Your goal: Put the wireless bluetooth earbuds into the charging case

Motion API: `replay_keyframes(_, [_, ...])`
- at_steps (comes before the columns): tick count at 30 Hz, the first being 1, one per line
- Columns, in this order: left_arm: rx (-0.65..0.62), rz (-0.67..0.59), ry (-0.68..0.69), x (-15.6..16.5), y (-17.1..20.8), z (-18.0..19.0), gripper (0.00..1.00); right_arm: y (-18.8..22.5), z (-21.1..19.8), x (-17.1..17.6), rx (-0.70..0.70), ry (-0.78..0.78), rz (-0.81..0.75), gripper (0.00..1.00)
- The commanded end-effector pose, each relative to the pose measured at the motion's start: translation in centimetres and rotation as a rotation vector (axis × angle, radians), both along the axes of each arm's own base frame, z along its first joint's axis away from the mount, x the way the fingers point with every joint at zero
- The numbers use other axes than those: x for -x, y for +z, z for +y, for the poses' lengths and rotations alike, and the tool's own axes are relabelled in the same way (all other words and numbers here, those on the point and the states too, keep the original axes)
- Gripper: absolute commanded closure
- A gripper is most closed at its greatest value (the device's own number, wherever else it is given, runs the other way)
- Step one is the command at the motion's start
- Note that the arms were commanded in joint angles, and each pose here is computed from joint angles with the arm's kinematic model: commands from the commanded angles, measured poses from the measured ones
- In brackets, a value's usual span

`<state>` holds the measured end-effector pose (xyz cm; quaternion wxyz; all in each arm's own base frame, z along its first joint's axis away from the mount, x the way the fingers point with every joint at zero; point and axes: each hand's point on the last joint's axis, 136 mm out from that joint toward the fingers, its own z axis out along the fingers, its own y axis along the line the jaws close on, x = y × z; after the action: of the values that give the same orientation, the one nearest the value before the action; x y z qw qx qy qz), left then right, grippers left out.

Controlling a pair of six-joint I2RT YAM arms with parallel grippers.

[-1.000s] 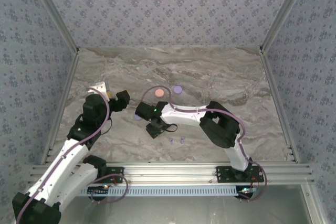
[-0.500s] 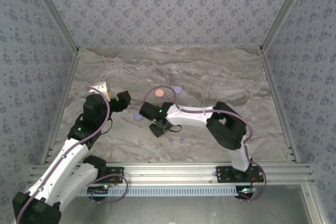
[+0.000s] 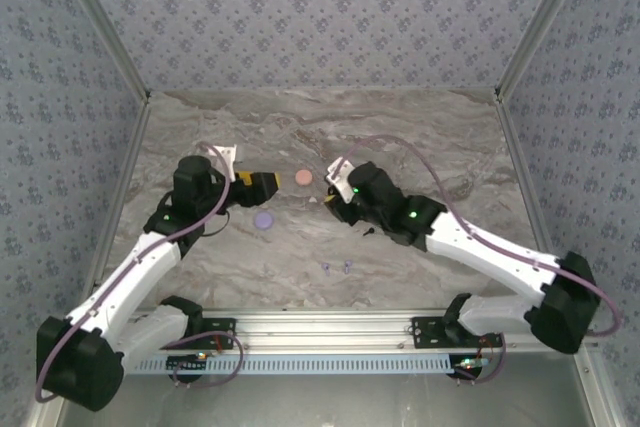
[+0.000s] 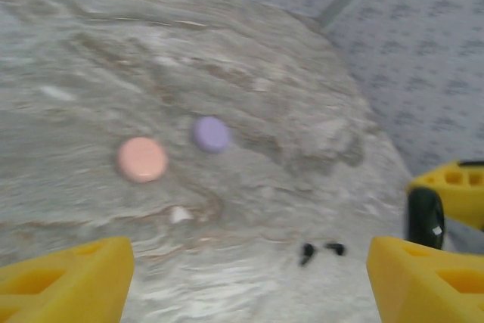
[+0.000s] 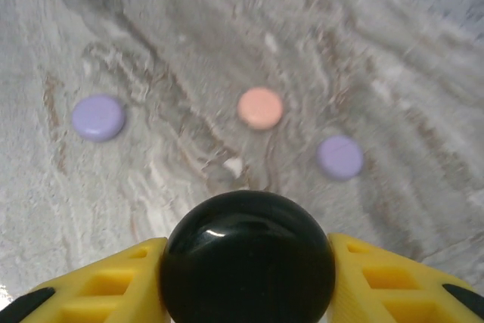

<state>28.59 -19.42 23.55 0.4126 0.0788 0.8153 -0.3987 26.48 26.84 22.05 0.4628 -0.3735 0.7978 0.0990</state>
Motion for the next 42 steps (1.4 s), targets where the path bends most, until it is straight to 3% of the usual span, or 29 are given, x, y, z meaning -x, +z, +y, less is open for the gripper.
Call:
replay_keyframes(1, [0.136, -0.067, -0.226, 2.0, 4.6, -3.3, 0.21, 3.7, 0.3, 0.4, -0.007, 0.14, -0.222, 0.54])
replay_keyframes(6, [0.185, -0.086, -0.349, 3.4, 6.0, -5.7, 0.21, 5.6, -0.6, 1.7, 0.049, 0.252, -0.419, 0.54])
replay_keyframes(11, [0.202, -0.12, -0.449, 4.9, 7.3, -8.1, 0.21, 5.9, -1.2, 1.9, 0.141, 0.293, -0.482, 0.54])
replay_keyframes(28, [0.169, -0.091, -0.62, 6.2, 6.6, -14.6, 0.36, 6.1, -1.3, 2.4, 0.156, 0.322, -0.492, 0.54])
replay_keyframes(42, [0.175, -0.057, -0.638, 5.7, 5.5, -15.8, 0.61, 6.0, -1.5, 2.4, 0.149, 0.316, -0.483, 0.53])
